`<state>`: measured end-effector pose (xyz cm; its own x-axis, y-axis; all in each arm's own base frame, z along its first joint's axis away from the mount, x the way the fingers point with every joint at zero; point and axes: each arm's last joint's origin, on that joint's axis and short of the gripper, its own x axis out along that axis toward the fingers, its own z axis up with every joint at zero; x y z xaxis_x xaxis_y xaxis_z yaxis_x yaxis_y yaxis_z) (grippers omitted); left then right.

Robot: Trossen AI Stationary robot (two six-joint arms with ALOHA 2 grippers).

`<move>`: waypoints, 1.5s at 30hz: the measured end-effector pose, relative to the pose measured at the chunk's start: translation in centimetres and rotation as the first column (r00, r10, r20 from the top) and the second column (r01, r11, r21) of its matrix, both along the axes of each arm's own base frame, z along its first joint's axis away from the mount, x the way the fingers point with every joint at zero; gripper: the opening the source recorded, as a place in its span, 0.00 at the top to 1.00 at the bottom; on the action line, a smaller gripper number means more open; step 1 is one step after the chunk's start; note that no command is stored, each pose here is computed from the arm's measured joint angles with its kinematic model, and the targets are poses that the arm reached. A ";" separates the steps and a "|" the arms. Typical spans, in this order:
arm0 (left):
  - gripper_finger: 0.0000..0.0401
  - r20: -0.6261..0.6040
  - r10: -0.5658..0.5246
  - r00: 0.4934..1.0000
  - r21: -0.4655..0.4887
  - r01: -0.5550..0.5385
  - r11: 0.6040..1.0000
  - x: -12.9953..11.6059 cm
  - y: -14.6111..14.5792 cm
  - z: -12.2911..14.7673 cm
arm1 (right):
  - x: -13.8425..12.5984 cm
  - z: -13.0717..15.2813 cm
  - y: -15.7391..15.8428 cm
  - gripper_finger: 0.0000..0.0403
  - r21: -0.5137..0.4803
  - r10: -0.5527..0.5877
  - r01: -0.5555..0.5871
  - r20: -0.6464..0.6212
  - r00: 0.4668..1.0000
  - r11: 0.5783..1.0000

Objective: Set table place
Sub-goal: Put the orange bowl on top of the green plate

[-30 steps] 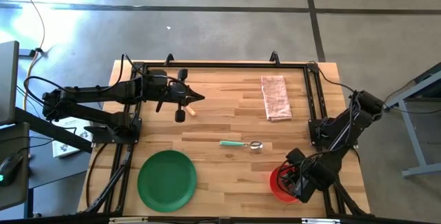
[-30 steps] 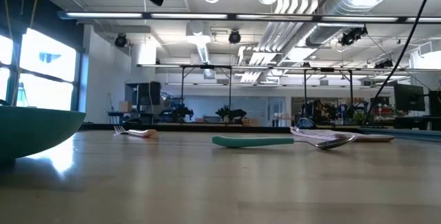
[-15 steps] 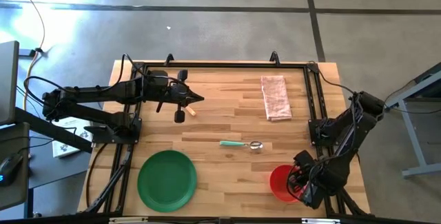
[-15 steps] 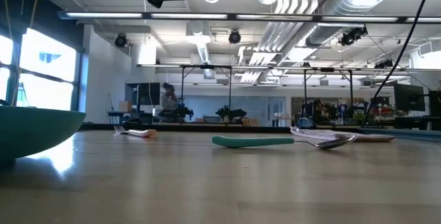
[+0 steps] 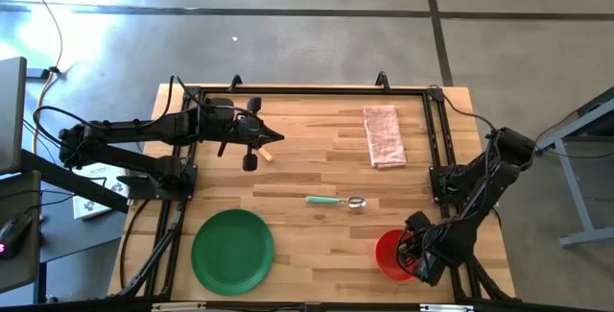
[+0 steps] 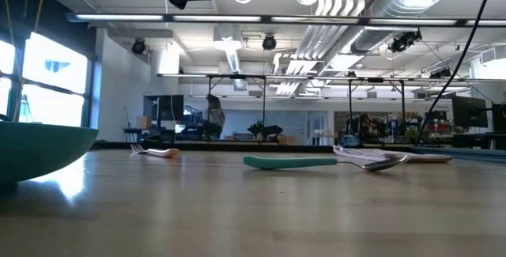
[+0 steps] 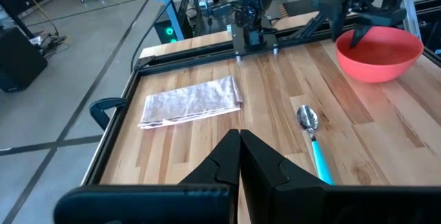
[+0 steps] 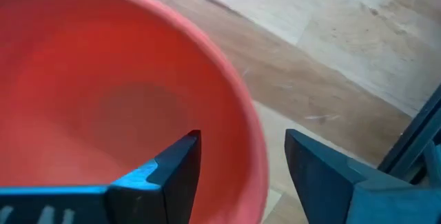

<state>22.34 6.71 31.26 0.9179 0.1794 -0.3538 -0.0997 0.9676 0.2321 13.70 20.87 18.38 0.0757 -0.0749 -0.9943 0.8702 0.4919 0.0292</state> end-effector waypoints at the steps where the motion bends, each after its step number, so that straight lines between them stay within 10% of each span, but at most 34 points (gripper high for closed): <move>1: 1.00 0.000 0.000 1.000 0.000 0.000 1.000 0.0 0.0 0.0 | -0.1 -0.1 -0.1 0.50 -0.004 0.000 0.000 -0.003 1.000 1.000; 12: 1.00 -0.001 0.000 1.000 0.000 0.000 1.000 0.0 0.0 0.0 | 0.5 -0.3 -0.6 0.97 -0.005 -0.008 0.008 -0.004 1.000 1.000; 32: 0.99 -0.117 -0.303 0.946 0.247 0.323 0.913 2.8 -5.3 -1.6 | 5.2 7.6 -11.3 1.00 -0.146 0.085 -0.051 0.235 0.968 0.988; 40: 0.78 -0.236 -0.233 0.943 0.355 0.307 0.883 5.2 -7.1 -2.4 | 8.5 10.4 -15.8 1.00 -0.233 0.221 -0.152 0.306 0.926 0.961; 45: 0.65 -0.392 -0.140 0.909 0.546 0.352 0.760 7.0 -7.0 -1.1 | 9.8 11.6 -17.7 1.00 -0.275 0.276 -0.180 0.367 0.888 0.945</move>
